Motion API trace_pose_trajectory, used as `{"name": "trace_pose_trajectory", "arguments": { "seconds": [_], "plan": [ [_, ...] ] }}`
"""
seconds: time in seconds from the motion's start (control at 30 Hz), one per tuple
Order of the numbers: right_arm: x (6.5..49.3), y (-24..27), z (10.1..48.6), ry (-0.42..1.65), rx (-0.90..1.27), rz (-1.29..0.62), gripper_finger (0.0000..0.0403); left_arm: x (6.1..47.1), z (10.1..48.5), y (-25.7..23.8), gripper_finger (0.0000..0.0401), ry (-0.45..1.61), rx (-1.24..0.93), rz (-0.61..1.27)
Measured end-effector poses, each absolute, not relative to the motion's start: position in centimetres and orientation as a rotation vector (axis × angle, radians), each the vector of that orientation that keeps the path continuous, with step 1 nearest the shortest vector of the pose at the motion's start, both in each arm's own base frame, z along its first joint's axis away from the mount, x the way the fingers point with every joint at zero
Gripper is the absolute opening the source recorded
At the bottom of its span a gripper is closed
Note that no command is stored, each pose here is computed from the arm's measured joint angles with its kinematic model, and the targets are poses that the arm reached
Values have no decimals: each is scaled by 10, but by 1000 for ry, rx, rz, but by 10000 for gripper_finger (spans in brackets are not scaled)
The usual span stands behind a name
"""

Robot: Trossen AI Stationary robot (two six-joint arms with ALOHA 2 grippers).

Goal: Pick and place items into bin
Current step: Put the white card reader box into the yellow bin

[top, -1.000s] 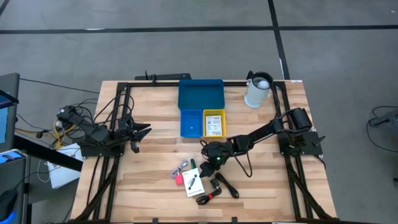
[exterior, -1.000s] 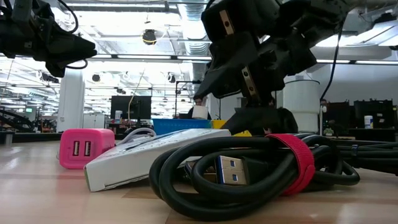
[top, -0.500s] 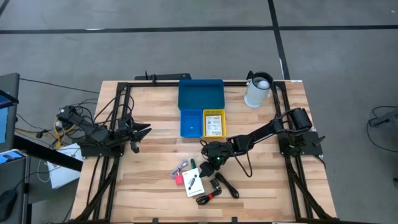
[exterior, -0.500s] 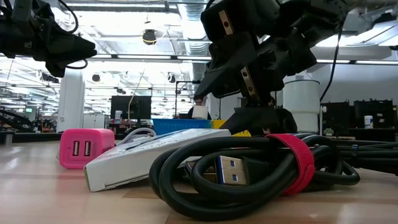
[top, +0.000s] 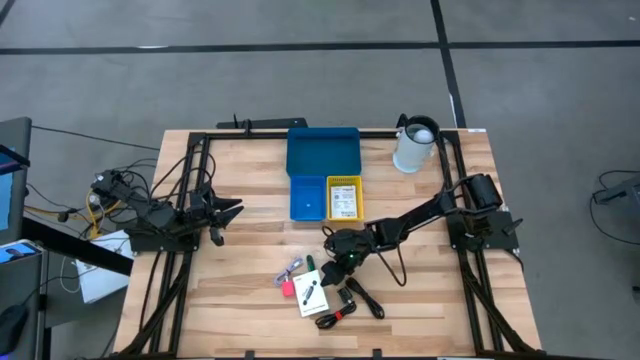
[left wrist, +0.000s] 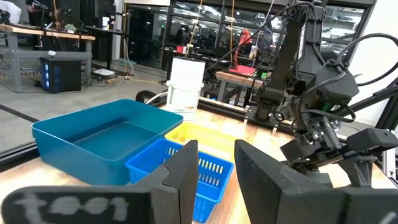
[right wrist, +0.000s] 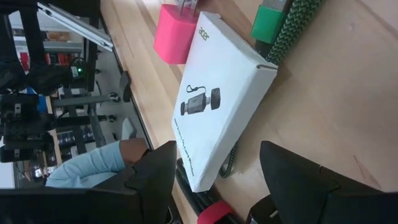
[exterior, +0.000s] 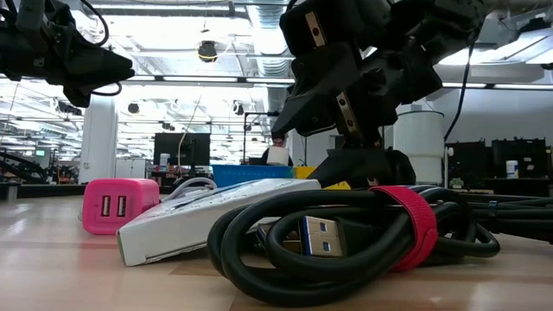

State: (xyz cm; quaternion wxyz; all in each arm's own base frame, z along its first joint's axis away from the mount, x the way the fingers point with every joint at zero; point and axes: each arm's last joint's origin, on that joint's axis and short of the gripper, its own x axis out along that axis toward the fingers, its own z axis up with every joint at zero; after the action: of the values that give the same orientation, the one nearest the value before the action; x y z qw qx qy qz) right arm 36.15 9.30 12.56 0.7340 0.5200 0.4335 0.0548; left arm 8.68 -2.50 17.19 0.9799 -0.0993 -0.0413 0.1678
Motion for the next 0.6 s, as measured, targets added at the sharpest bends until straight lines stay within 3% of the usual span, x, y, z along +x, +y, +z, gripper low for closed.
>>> {"name": "trace_pose_trajectory", "arguments": {
  "seconds": [0.6],
  "plan": [
    [371, 96, 103, 973, 1218, 191, 225, 87, 172, -25, 95, -83, -200, 338]
  ]
}}
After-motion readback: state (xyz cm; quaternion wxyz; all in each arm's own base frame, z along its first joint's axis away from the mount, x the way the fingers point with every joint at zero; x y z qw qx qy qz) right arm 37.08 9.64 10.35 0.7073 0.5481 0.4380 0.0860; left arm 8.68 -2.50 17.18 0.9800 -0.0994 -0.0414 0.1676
